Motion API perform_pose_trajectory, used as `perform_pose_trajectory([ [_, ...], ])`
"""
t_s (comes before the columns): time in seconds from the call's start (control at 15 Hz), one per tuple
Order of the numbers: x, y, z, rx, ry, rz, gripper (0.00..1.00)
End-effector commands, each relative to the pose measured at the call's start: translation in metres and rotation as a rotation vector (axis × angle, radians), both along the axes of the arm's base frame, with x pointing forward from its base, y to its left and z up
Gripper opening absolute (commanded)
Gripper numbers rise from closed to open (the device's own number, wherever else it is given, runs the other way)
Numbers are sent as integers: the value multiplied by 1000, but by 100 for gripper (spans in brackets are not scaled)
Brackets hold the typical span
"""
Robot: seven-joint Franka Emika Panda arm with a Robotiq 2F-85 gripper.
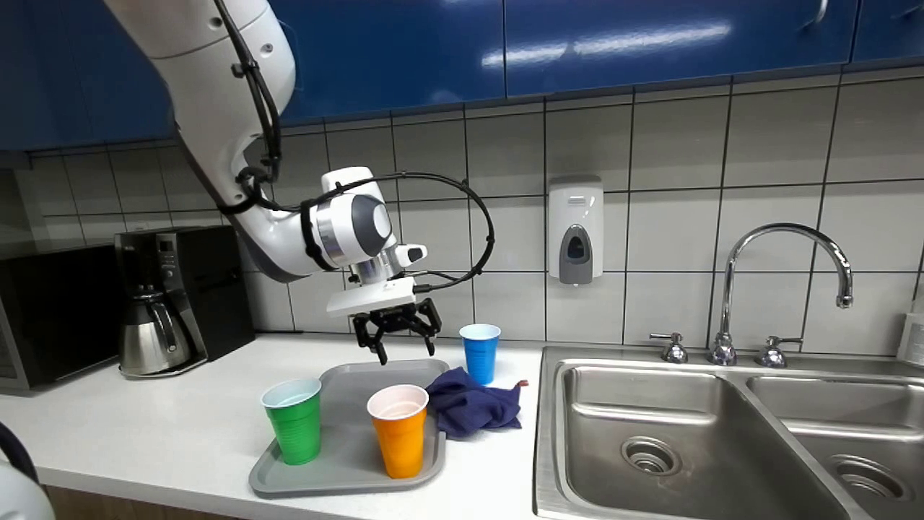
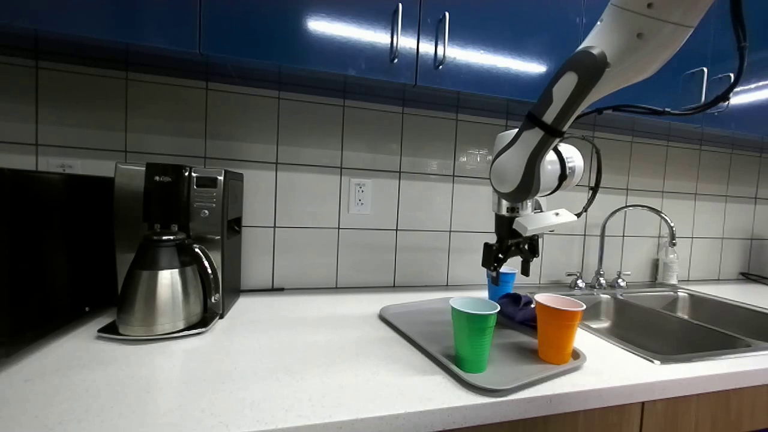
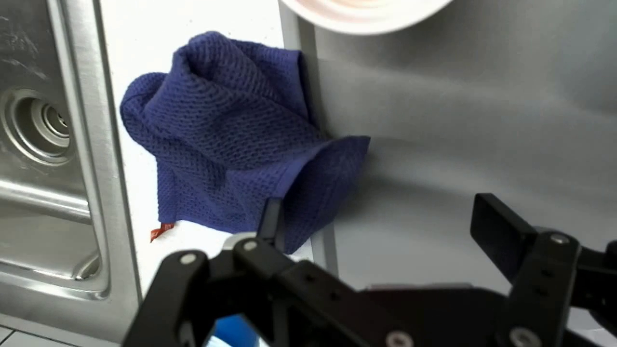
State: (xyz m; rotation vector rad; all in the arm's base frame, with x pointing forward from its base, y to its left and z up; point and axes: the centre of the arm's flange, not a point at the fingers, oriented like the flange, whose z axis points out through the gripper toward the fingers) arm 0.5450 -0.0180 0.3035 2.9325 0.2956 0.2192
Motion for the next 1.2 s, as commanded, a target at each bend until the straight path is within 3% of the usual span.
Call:
perform_pose_trajectory([
  [0.0,43,-2,-6,11,-18,-66,100],
  [0.47,91,-16,-20,11,-54,-195,100],
  [1.13,134,-13,3,19,-113,-267,100],
])
